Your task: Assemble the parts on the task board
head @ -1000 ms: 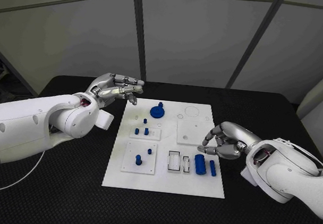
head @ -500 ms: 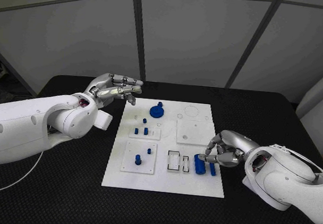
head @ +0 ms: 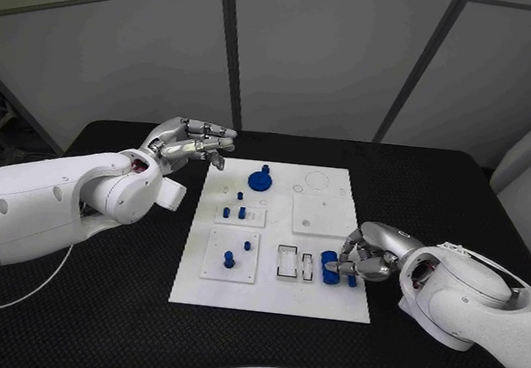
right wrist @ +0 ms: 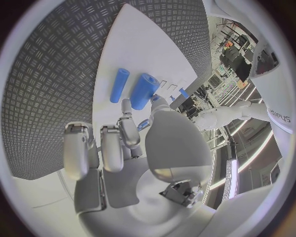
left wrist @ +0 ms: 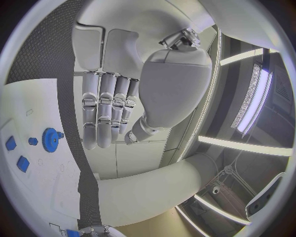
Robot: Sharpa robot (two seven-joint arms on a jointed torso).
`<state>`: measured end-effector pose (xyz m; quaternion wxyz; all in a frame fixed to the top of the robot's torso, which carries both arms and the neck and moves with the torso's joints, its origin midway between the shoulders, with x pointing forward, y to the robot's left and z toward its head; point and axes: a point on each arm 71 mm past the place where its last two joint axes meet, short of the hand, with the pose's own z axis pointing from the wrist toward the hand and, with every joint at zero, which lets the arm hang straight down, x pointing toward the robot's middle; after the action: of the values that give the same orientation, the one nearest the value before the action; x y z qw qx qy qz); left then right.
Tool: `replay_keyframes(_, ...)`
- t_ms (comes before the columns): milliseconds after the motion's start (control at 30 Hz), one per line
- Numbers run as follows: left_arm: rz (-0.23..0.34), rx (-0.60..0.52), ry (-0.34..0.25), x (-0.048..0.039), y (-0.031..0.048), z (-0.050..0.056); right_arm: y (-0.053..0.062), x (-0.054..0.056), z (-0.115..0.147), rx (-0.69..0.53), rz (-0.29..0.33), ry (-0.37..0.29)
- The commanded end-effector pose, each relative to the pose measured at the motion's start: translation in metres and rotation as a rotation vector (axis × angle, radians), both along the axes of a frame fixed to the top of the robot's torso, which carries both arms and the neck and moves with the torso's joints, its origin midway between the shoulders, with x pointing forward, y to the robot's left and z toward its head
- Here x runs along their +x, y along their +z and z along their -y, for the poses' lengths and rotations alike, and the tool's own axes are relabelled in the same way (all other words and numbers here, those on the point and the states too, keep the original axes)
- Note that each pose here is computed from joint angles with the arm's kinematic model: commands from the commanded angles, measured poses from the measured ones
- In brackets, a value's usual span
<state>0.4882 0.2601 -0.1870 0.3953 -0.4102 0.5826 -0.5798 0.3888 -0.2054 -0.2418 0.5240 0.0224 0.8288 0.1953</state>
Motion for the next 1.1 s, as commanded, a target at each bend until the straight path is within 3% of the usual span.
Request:
replay_keyframes(33,0.005,-0.008,-0.010,-0.0004,0.0013,0.001,-0.003,0.000,-0.002,-0.027,-0.010,0.013)
replay_keyframes(667,0.004,-0.006,-0.008,-0.0013,0.0016,-0.001,-0.018,0.000,-0.014,-0.034,-0.036,0.027)
replay_keyframes(1100,0.004,-0.006,-0.006,-0.0017,0.0018,-0.002,-0.013,-0.003,-0.014,0.001,-0.002,-0.011)
